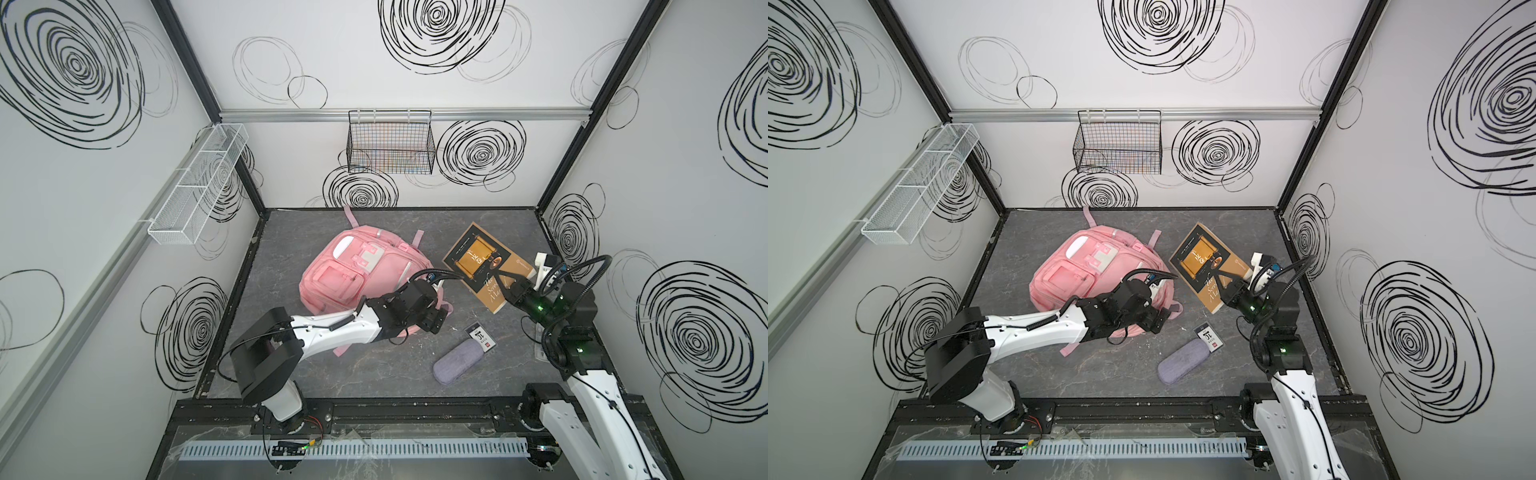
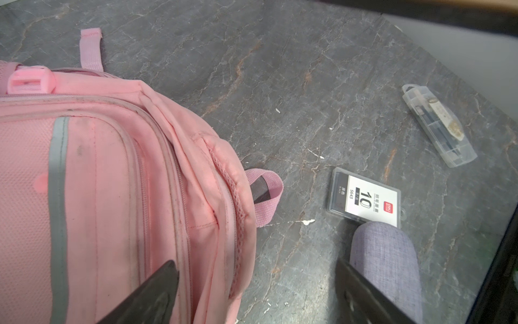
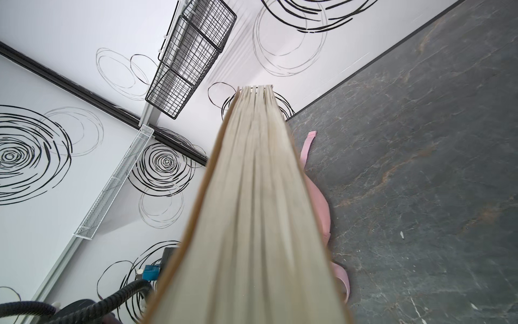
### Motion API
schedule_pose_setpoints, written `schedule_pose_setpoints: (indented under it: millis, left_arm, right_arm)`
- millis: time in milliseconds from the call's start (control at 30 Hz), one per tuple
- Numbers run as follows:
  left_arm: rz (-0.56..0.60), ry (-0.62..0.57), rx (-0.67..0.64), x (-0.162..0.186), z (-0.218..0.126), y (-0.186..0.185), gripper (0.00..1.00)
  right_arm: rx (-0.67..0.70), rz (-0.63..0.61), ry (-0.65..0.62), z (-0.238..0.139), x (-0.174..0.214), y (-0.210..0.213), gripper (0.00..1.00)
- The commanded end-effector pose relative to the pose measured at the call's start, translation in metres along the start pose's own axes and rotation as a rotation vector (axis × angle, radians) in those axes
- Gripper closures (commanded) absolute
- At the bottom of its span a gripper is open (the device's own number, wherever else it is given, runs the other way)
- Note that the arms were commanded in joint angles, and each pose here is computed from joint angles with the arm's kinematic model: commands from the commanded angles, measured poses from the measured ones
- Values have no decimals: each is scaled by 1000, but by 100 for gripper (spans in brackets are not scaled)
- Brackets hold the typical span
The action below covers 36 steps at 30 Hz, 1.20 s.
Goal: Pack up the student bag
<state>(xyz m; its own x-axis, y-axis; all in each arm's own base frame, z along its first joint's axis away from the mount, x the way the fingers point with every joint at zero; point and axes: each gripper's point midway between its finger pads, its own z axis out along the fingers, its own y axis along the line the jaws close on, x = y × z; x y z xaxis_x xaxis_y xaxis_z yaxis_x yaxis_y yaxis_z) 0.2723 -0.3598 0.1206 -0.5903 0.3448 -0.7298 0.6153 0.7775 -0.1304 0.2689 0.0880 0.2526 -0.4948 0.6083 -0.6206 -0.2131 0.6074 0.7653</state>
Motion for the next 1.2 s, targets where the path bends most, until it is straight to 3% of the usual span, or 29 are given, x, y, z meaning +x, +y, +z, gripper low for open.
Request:
schedule_pose_setpoints:
  millis: [0, 233, 467, 1033, 1167]
  left_arm:
    - [22, 6, -27, 1, 5, 3, 10]
    - [17, -26, -149, -7, 6, 36, 18]
    - [-18, 32, -99, -4, 26, 43, 30]
    - [-37, 29, -34, -11, 32, 19, 27]
    - [-15, 34, -75, -10, 37, 25, 27]
  right_arm:
    - [-94, -38, -36, 0, -5, 17, 100]
    - [-87, -10, -18, 4, 5, 8, 100]
    - [-79, -5, -18, 5, 7, 4, 100]
    - [-77, 12, -19, 8, 10, -2, 100]
    - [-80, 19, -17, 9, 10, -3, 100]
